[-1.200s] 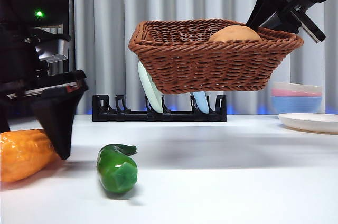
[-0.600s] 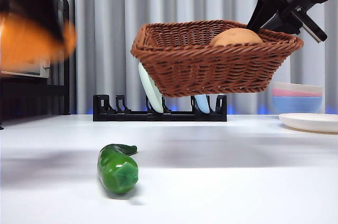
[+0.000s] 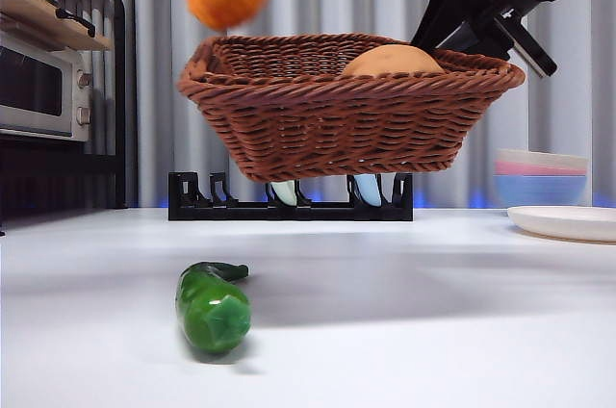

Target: Pick up the basket,pick up the corn from the table,pick up the potato from the table,pick up the cucumber from the table,put all items into the basket

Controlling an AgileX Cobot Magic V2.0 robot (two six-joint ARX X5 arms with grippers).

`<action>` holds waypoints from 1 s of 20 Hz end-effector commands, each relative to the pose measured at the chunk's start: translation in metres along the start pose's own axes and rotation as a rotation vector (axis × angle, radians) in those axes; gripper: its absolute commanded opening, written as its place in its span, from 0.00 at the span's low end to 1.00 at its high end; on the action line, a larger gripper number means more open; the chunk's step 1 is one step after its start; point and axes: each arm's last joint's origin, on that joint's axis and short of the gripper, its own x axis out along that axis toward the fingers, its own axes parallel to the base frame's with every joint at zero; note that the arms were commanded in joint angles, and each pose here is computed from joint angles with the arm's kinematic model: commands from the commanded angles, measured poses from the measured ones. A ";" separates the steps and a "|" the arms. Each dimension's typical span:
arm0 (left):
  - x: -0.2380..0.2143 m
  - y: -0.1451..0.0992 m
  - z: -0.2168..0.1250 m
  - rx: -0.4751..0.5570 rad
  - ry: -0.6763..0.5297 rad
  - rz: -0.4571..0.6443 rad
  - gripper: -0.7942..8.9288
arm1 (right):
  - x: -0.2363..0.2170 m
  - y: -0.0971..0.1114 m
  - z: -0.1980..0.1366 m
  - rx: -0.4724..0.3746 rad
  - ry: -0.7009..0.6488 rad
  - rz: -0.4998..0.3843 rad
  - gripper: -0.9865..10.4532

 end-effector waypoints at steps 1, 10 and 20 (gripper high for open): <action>0.021 0.002 -0.004 0.017 0.037 0.012 0.07 | 0.000 0.003 0.003 0.010 -0.014 0.017 0.07; 0.043 -0.006 -0.018 0.069 0.107 0.054 0.61 | 0.000 0.003 0.003 0.018 -0.014 0.014 0.07; -0.077 -0.042 0.026 0.159 0.109 0.017 0.60 | -0.011 -0.020 0.013 0.049 -0.086 -0.086 0.07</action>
